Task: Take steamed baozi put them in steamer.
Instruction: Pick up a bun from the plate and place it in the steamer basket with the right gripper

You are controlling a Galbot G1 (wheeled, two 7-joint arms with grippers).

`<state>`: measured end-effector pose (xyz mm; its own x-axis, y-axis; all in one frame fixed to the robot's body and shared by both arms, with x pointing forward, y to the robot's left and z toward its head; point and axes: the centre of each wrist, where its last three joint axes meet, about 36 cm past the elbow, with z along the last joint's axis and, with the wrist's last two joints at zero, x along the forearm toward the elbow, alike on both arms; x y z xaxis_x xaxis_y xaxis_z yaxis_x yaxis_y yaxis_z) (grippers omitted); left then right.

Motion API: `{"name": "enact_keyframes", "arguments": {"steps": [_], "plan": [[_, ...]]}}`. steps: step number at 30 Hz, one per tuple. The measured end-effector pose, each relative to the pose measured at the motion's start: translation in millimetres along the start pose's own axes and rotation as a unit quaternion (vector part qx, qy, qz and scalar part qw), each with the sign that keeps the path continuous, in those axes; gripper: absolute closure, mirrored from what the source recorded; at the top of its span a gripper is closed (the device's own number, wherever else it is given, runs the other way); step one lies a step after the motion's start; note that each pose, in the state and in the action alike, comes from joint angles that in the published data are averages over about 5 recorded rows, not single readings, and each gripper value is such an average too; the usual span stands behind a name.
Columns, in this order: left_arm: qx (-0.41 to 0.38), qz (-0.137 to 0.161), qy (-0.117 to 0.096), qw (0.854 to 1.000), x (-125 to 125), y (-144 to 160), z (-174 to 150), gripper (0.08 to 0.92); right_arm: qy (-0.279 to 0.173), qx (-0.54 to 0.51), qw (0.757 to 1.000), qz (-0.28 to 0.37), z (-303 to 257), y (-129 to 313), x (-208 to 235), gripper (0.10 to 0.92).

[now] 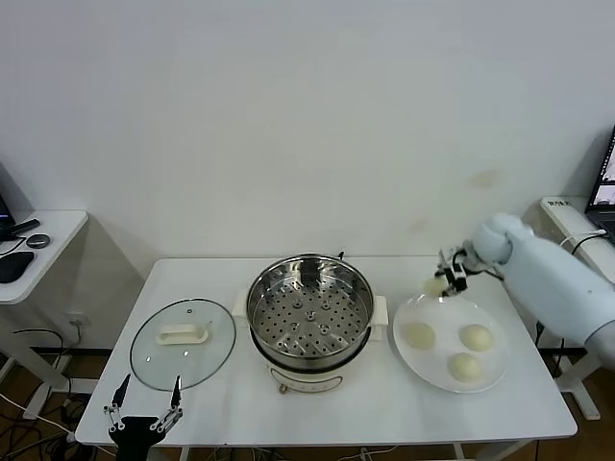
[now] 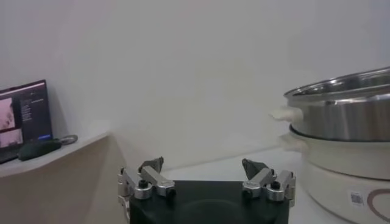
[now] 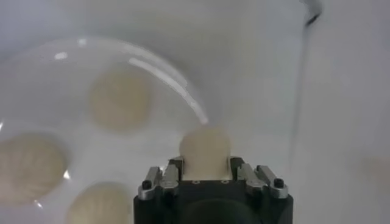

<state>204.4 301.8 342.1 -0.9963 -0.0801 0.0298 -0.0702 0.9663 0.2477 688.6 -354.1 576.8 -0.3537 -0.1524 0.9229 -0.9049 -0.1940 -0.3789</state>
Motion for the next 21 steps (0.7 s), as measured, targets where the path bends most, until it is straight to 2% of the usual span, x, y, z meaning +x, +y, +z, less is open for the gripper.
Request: {"name": "enact_keyframes", "arguments": {"steps": [6, 10, 15, 21], "plan": [[-0.002, 0.003, -0.002, 1.0, -2.4, 2.1, -0.3, 0.177, -0.052, 0.07, 0.996, 0.03, -43.6, -39.8, 59.7, 0.531], [-0.002, 0.004, -0.004, 1.0, -3.8, 2.5, -0.5, 0.177, -0.087, 0.13, 0.987, 0.035, -83.4, -60.1, 83.2, 0.529], [-0.001, 0.001, -0.007, 1.0, -4.1, 3.4, -2.3, 0.177, -0.115, 0.219, 0.969, 0.018, -141.9, -76.3, 83.9, 0.523], [-0.001, -0.006, -0.007, 1.0, -0.9, 5.7, -5.7, 0.177, -0.136, 0.335, 0.932, -0.012, -211.7, -82.1, 59.7, 0.521]]}}
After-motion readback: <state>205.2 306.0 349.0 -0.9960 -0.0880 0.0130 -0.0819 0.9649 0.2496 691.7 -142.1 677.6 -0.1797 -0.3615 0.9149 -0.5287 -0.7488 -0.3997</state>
